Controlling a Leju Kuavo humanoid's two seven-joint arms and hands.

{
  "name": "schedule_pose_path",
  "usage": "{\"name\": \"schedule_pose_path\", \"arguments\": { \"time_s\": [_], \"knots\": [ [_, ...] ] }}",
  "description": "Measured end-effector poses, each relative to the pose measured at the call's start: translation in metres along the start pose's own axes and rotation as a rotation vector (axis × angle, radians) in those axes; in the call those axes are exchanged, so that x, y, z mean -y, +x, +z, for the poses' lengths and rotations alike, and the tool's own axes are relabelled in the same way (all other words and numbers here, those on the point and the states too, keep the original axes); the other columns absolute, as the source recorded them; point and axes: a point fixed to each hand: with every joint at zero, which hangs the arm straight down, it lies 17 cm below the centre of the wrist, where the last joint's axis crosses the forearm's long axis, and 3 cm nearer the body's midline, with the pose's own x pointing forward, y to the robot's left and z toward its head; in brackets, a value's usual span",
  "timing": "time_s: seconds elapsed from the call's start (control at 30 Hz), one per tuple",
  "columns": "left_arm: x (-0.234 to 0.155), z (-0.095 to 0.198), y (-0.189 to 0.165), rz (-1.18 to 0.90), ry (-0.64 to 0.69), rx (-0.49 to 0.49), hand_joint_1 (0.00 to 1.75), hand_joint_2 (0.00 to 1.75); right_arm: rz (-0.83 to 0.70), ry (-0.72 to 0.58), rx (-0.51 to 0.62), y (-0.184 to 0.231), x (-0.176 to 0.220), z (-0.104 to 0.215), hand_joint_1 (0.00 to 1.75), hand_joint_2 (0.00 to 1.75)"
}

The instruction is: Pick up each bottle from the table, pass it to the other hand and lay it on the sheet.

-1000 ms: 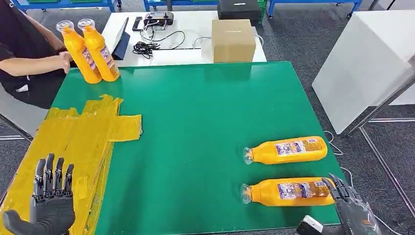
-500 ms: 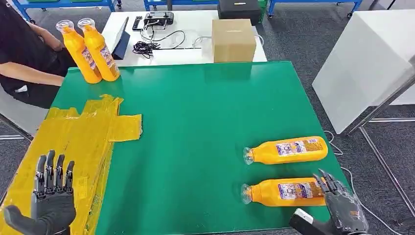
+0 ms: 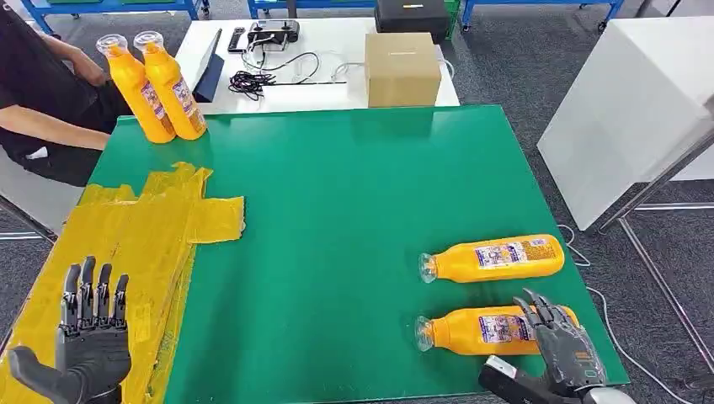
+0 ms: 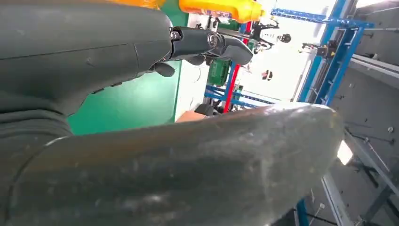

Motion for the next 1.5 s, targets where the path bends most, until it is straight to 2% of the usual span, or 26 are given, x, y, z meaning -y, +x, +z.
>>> {"name": "schedule_pose_path", "arguments": {
  "time_s": [0.57,1.43,1.47,1.5],
  "knots": [
    [-0.008,0.0,-0.001,0.006,0.02,-0.008,0.0,0.0,0.134,0.111,-0.027,-0.034,-0.008,-0.002,0.0,1.75],
    [-0.01,-0.003,0.0,0.018,0.033,-0.008,0.0,0.0,0.162,0.158,-0.016,-0.04,-0.019,-0.029,0.0,1.75],
    [-0.01,-0.003,0.0,0.02,0.034,-0.006,0.0,0.0,0.164,0.169,-0.015,-0.04,-0.021,-0.03,0.14,1.75],
    [-0.01,-0.004,0.0,0.02,0.037,-0.006,0.0,0.0,0.162,0.192,-0.014,-0.04,-0.026,-0.03,1.75,1.75]
  ]
}}
